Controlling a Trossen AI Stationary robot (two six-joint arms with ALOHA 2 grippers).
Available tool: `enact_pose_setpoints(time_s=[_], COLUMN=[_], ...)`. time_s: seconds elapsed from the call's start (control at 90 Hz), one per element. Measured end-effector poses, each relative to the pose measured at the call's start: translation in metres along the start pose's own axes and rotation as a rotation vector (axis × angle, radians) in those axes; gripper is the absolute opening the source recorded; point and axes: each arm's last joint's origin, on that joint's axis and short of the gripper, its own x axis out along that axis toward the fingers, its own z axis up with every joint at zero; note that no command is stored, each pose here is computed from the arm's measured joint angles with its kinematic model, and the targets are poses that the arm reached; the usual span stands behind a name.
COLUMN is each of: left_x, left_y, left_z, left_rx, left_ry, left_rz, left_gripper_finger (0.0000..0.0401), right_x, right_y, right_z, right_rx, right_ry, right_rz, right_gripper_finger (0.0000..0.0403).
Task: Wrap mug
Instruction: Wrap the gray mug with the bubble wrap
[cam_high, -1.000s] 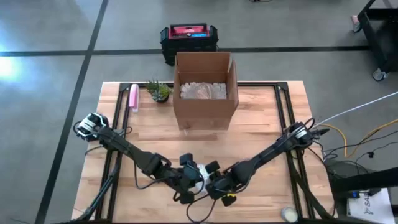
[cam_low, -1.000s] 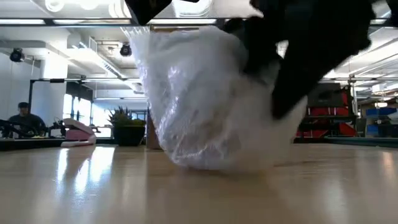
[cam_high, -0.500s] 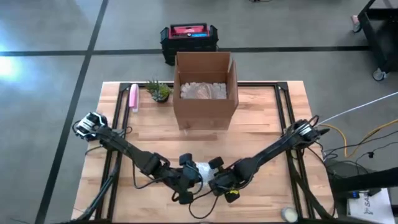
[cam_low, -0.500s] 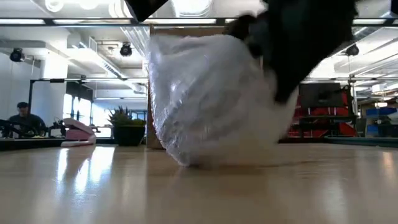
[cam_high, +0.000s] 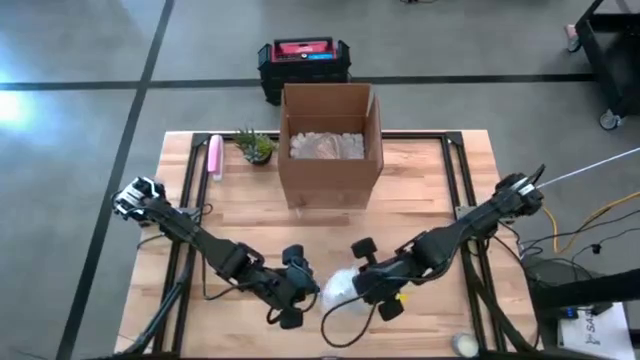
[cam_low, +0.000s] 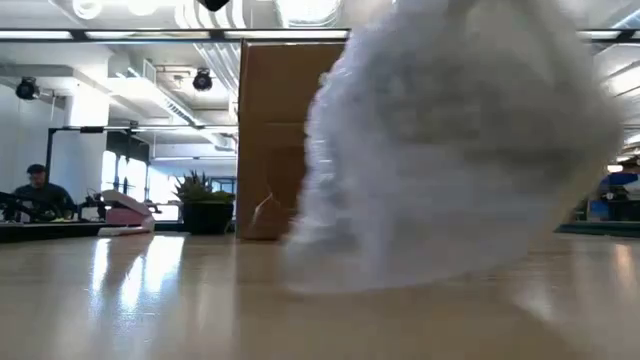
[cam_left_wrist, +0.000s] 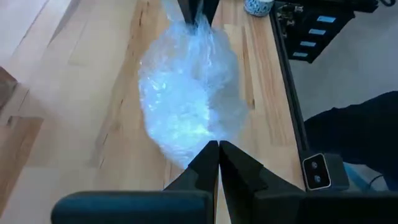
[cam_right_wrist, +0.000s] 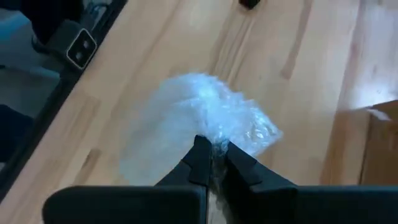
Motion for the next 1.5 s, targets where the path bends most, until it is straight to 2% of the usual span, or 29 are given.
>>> enact_pose_setpoints(time_s=[0.3,0.533,0.656,0.822,0.956,1.033,1.111,1.2,1.411,1.5], left_x=[0.001,0.011,0.021,0.039,0.059,0.07,0.082,0.093,0.113,0.118], left_y=[0.001,0.008,0.015,0.03,0.042,0.049,0.053,0.059,0.072,0.074], left_z=[-0.003,-0.02,-0.029,-0.038,-0.053,-0.059,-0.065,-0.066,-0.061,-0.056], left_rx=[-0.008,-0.05,-0.082,-0.154,-0.185,-0.212,-0.218,-0.216,-0.223,-0.196], left_ry=[0.015,0.051,0.024,-0.029,-0.046,-0.038,-0.045,-0.058,-0.043,-0.037], left_rz=[0.007,0.029,0.02,-0.014,-0.021,-0.047,-0.051,-0.065,-0.125,-0.151], left_gripper_finger=[0.0,0.0,0.0,0.0,0.0,0.0,0.0,0.0,0.0,0.0], right_x=[0.035,0.065,0.07,0.061,0.05,0.056,0.064,0.073,0.085,0.087], right_y=[0.004,0.009,0.01,0.009,0.01,0.015,0.023,0.026,0.027,0.028], right_z=[-0.004,-0.01,-0.01,-0.011,-0.016,-0.025,-0.033,-0.036,-0.051,-0.056], right_rx=[-0.015,0.034,0.033,0.096,0.248,0.326,0.334,0.365,0.461,0.464], right_ry=[0.095,0.172,0.177,0.183,0.249,0.311,0.319,0.262,0.25,0.262], right_rz=[-0.005,0.002,0.0,0.018,0.072,0.088,0.079,0.036,-0.006,-0.02], right_gripper_finger=[0.0,0.0005,0.0039,0.0117,0.0172,0.0193,0.0205,0.021,0.0199,0.0196])
